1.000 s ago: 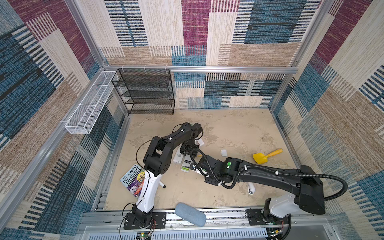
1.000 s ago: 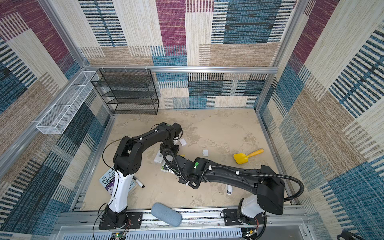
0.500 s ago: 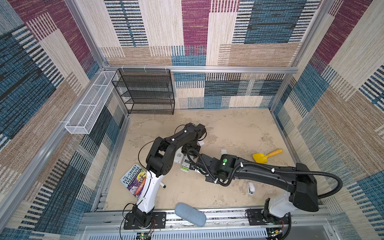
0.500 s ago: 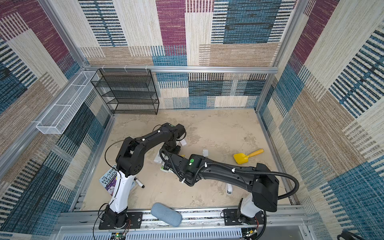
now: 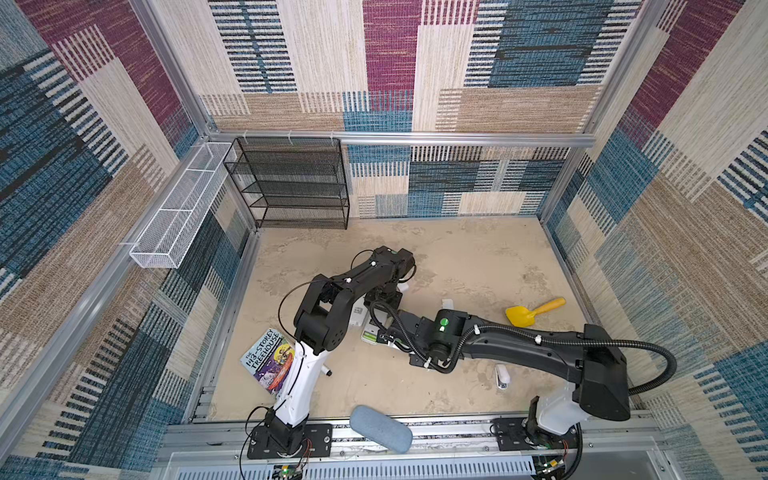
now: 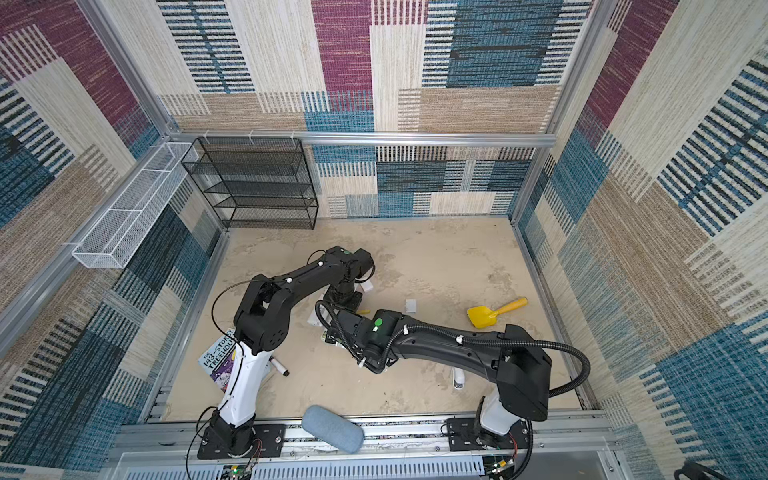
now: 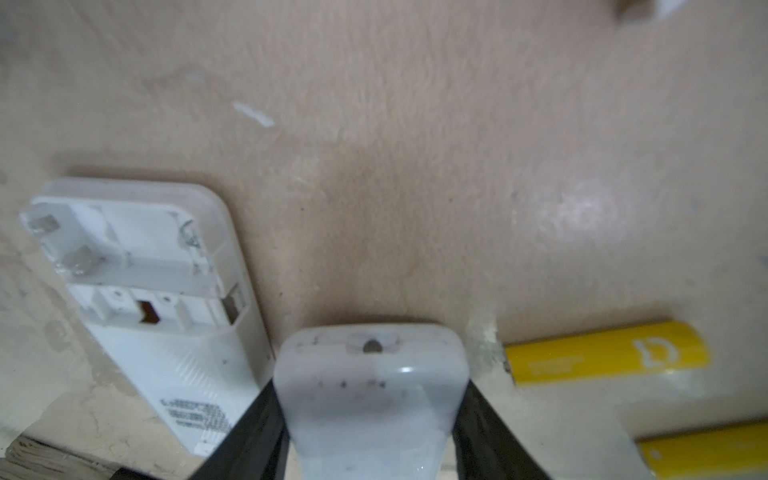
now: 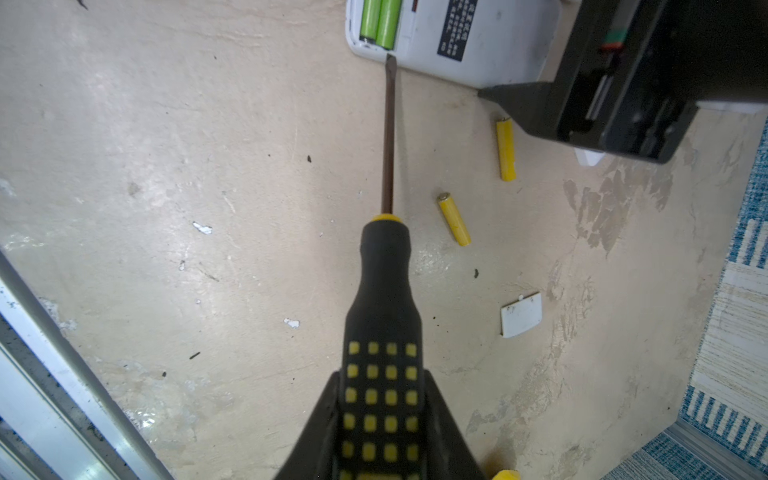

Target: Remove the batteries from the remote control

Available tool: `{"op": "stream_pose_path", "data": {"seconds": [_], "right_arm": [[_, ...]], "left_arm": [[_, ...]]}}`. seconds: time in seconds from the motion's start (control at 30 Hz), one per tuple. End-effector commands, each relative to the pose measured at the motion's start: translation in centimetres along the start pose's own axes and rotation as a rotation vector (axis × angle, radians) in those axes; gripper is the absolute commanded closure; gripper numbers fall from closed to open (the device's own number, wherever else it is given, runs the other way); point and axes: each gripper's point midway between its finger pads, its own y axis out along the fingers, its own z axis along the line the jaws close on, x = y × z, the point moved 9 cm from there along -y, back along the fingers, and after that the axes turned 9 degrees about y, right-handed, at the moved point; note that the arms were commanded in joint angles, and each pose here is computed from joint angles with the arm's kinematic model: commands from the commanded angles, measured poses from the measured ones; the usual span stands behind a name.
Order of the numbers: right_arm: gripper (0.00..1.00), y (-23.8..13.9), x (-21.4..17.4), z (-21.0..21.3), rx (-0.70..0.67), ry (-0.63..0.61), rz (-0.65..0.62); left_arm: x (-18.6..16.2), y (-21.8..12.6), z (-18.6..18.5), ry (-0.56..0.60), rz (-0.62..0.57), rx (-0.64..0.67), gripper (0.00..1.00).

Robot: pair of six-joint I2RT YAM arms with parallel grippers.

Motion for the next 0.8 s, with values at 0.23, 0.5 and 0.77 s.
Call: {"op": "stream_pose_path", "data": {"seconds": [0.23, 0.5, 0.77], "right_arm": [[1.0, -0.41, 0.68, -0.43, -0.029, -0.021, -0.01], [1.0, -0.24, 0.88, -0.29, -0.019, -0.038, 0.004], [1.0, -0.16, 0.75, -0.24, -0.017, -0.04, 0.025]], "left_arm": [[-0.35, 0.66, 0.18, -0.013, 0.041, 0.037, 0.54], [-0.26, 0.66, 0.22, -0.01, 0.039, 0.043, 0.54], [-0.27, 0.61, 0.25, -0.007, 0.04, 0.054, 0.54]]}}
